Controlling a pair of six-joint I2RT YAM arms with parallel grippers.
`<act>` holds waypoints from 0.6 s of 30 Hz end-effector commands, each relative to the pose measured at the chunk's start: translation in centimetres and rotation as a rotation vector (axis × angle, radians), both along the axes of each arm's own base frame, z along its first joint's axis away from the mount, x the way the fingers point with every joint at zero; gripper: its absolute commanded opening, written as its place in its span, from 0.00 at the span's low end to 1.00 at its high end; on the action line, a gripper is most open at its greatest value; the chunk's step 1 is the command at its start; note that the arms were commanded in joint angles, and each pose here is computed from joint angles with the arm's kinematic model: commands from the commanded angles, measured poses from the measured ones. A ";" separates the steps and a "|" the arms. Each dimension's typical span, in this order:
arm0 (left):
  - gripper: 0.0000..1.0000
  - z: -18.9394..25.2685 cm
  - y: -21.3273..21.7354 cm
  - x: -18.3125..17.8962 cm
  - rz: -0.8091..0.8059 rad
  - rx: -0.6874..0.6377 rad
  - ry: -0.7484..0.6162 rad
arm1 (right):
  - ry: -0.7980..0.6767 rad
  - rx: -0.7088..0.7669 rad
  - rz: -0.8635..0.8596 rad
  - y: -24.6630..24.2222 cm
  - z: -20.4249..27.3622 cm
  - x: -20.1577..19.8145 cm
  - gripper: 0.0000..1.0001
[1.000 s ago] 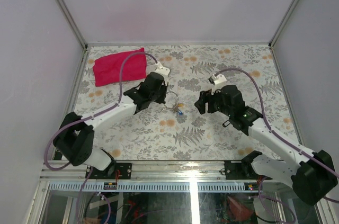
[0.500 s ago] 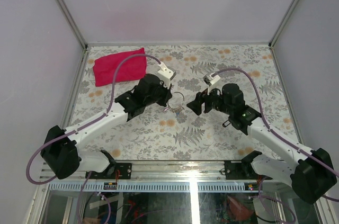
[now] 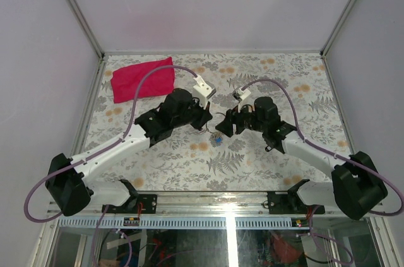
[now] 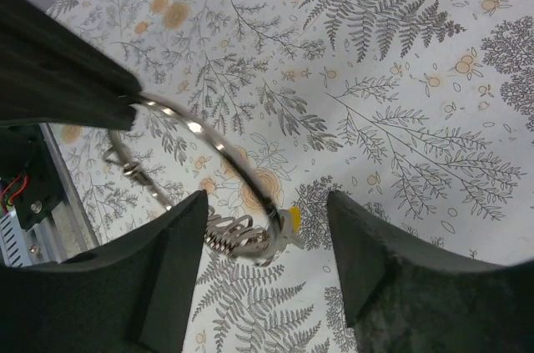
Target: Put the keys on the keyring
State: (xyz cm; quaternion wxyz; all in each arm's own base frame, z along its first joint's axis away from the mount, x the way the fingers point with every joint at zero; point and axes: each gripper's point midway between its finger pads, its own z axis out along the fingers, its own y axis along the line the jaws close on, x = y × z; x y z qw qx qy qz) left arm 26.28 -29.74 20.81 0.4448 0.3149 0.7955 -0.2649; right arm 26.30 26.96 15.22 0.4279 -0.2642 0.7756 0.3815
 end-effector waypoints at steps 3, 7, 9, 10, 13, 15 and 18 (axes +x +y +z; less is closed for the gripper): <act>0.00 3.9 -1.2 -0.5 -0.044 -0.069 -0.078 | -0.097 0.101 0.050 2.2 3.5 1.9 0.50; 0.00 3.6 -0.9 -0.3 -0.026 -0.051 -0.082 | -0.125 0.144 0.061 2.4 4.8 1.6 0.31; 0.00 3.5 -0.7 -0.2 -0.016 -0.046 -0.086 | -0.138 0.151 0.061 2.2 5.3 1.3 0.24; 0.00 3.6 -0.6 -0.2 -0.012 -0.045 -0.088 | -0.139 0.155 0.061 2.1 5.4 1.1 0.20; 0.00 3.7 -0.5 0.0 -0.001 -0.044 -0.092 | -0.137 0.159 0.070 1.9 5.8 0.5 0.05; 0.01 4.0 -0.7 0.0 -0.003 -0.051 -0.093 | -0.141 0.162 0.077 1.7 6.2 0.0 0.00; 0.19 4.4 -1.0 0.0 -0.012 -0.068 -0.093 | -0.163 0.167 0.086 1.3 7.1 -0.8 0.00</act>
